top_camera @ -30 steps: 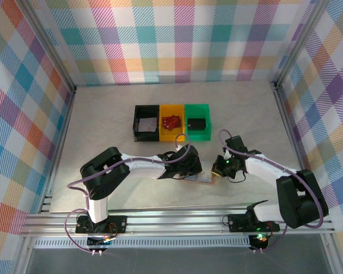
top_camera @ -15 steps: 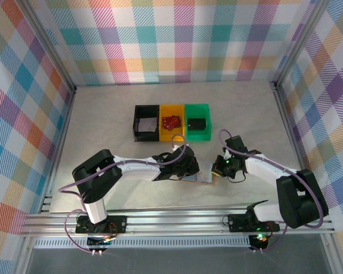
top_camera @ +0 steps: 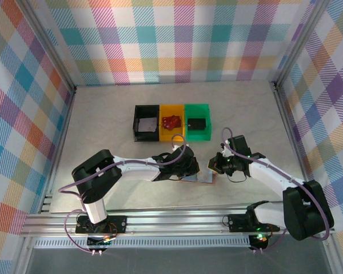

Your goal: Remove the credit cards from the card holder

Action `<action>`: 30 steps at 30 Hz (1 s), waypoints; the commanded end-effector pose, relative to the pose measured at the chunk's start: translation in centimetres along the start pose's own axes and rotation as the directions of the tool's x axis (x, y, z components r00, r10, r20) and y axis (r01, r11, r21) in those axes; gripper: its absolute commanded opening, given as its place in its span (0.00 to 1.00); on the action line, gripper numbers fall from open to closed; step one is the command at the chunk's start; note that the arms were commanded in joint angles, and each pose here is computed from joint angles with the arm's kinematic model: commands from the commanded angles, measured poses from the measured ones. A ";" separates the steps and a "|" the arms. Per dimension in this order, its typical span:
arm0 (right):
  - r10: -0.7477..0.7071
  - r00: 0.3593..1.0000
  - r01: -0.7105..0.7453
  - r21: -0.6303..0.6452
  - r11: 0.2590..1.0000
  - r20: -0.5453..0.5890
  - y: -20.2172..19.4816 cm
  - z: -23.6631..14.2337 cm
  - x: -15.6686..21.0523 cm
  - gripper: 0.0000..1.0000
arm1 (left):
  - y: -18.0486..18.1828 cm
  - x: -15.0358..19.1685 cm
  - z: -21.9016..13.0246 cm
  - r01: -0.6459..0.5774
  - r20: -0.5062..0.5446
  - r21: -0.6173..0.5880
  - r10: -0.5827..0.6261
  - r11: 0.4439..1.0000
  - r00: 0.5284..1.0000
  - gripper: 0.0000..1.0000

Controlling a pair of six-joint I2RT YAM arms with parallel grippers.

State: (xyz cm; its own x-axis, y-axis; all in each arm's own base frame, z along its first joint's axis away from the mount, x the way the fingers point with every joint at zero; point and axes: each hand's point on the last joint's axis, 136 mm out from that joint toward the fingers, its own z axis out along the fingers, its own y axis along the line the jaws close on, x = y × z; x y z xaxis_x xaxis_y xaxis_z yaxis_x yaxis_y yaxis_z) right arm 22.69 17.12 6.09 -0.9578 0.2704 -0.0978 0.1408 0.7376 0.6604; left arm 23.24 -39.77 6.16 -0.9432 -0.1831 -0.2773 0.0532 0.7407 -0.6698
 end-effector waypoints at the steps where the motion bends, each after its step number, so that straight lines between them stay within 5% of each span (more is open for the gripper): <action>1: 0.007 1.000 -0.007 -0.030 1.000 -0.022 -0.1 0.7 0.4 0.00 | -1.1 0.3 0.0 -0.008 -0.005 0.049 0.008 0.999 1.000 0.00; 15: 0.070 0.996 -0.070 0.002 0.998 -0.058 -2.0 2.3 1.2 0.00 | -1.6 1.2 1.1 0.009 -0.042 0.087 -0.006 0.996 0.999 0.00; 30: 0.064 0.996 -0.064 -0.003 0.998 -0.058 -1.9 2.2 1.3 0.00 | -2.1 1.6 1.6 0.010 -0.057 0.110 -0.004 0.994 0.998 0.24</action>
State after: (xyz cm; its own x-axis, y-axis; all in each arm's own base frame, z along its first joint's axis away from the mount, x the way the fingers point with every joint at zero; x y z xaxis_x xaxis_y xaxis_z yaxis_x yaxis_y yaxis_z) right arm 21.95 17.15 2.70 -0.9581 0.2861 -0.0161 0.2078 0.7326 0.6482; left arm 22.51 -41.44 5.44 -0.9598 -0.1641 -0.2280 0.0517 0.6945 -0.7176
